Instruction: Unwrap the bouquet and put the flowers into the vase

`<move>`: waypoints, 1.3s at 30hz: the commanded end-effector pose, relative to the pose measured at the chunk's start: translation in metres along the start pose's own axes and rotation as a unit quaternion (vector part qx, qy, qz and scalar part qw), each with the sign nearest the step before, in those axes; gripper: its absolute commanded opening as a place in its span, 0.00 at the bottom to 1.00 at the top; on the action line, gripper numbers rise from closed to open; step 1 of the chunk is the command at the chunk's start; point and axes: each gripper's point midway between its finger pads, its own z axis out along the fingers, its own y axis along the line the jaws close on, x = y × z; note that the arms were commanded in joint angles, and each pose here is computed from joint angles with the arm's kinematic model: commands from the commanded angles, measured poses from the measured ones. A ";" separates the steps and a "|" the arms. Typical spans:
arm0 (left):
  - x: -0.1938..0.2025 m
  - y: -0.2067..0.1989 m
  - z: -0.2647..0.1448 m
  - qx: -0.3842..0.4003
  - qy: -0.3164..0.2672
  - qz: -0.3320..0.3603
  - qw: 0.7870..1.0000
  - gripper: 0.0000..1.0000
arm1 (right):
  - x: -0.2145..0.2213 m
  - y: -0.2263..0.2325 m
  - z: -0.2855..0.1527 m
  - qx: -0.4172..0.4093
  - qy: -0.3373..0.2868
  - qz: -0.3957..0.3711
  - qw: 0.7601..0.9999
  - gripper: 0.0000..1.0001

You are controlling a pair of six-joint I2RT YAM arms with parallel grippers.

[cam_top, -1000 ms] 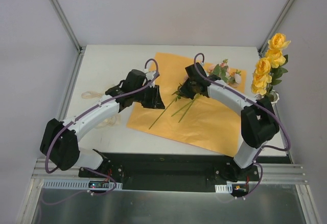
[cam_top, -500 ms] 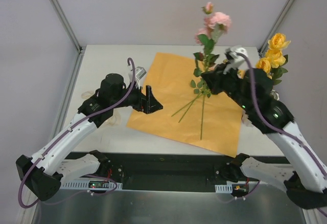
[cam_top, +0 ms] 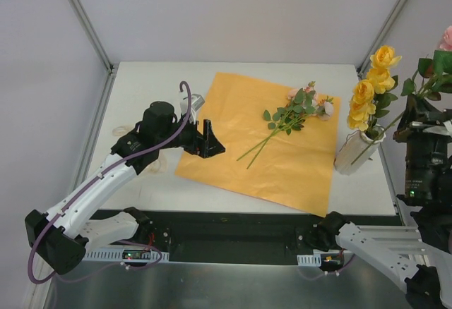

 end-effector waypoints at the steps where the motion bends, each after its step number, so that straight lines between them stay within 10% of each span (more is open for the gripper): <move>1: 0.001 -0.002 -0.006 0.009 -0.008 0.012 1.000 0.79 | -0.014 -0.034 0.015 0.122 0.013 -0.094 0.988 0.01; 18: 0.010 0.004 -0.003 0.005 0.002 0.009 1.000 0.79 | 0.006 -0.070 0.074 0.285 0.013 -0.116 0.951 0.01; 39: 0.007 0.006 0.007 0.008 0.018 0.014 1.000 0.79 | 0.061 -0.086 0.103 0.251 -0.031 -0.109 0.961 0.01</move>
